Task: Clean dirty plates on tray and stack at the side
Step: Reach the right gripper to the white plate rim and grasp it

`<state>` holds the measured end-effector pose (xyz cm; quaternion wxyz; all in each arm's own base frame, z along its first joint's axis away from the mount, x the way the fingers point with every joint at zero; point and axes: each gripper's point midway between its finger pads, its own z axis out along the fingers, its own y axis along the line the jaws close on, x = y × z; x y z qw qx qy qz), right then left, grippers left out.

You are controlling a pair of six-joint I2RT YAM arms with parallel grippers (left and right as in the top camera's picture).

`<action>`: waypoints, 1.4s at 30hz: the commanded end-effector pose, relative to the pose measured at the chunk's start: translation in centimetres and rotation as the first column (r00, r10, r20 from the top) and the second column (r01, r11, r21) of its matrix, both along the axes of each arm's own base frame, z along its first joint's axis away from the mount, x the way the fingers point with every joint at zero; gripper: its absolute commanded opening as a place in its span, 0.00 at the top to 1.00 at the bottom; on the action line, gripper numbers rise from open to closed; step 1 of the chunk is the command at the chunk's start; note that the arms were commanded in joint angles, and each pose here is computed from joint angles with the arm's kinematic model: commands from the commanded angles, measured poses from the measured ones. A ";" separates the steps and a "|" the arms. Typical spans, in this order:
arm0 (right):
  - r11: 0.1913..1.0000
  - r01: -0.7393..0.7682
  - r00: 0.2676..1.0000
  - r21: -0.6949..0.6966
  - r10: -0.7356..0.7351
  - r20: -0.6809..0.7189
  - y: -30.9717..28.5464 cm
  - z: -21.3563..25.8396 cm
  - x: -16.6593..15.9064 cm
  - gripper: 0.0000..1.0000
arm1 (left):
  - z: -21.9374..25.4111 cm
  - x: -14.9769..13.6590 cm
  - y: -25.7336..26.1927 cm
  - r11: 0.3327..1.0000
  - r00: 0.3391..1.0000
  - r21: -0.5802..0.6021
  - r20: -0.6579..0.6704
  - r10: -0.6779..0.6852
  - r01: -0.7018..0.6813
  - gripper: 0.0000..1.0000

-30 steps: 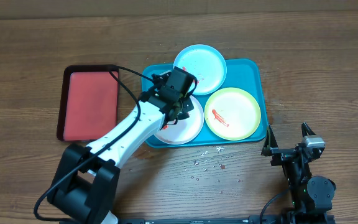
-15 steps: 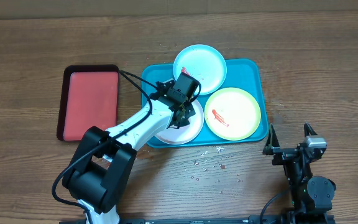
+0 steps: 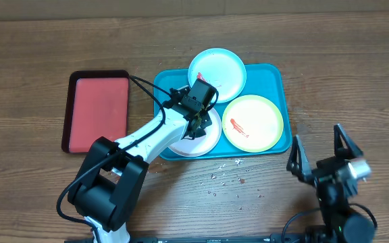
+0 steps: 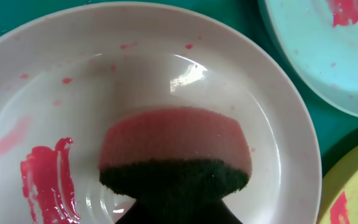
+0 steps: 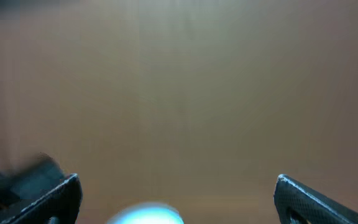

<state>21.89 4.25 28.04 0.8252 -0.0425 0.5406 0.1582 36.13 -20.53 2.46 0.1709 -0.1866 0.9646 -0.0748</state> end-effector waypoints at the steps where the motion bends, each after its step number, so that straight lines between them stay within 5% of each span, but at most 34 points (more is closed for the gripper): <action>1: 0.996 -0.085 0.989 -0.035 0.089 0.120 1.5 3.4 -2.1 0.00 | -0.3 0.0 0.4 1.000 1.000 0.031 0.003 -0.007 0.007 0.81; 5: 0.995 -0.002 0.997 -0.097 0.009 0.076 0.7 6.7 -2.3 0.00 | -0.3 0.0 0.4 0.999 1.000 0.031 0.004 -0.007 0.007 0.80; 13: 0.979 -0.018 0.910 -0.201 -0.067 -0.408 -0.1 7.5 2.9 0.00 | -0.3 0.0 0.4 1.000 1.000 0.030 0.004 -0.007 0.006 0.78; 19: 0.905 -0.422 0.724 -0.061 0.296 -0.623 5.7 5.9 6.4 0.00 | -0.3 0.0 0.4 1.000 1.000 0.030 0.003 -0.007 0.007 0.46; 23: 0.743 -0.659 0.560 0.120 0.590 -0.581 9.4 6.4 7.9 0.00 | -0.3 0.0 0.4 0.999 0.999 0.040 0.005 -0.034 0.034 0.52; 28: 0.716 -0.672 0.493 0.191 0.624 -0.606 10.3 5.8 9.6 0.00 | 0.2 0.2 0.3 0.998 0.998 0.040 0.014 -0.057 0.056 0.66; 33: 0.854 -0.486 0.519 0.184 0.451 -0.726 8.8 4.9 12.0 0.00 | 1.2 0.6 1.4 0.999 0.999 0.026 0.018 -0.027 0.026 0.75; 36: 0.936 -0.321 0.476 0.144 0.291 -0.830 7.0 3.4 13.0 0.00 | 1.1 0.6 1.8 1.000 1.000 -0.025 -0.011 -0.016 0.016 0.78; 42: 0.939 -0.318 0.379 0.130 0.252 -0.890 8.4 1.3 13.2 0.00 | 0.9 0.5 2.5 0.999 0.999 -0.047 -0.046 0.000 -0.002 0.76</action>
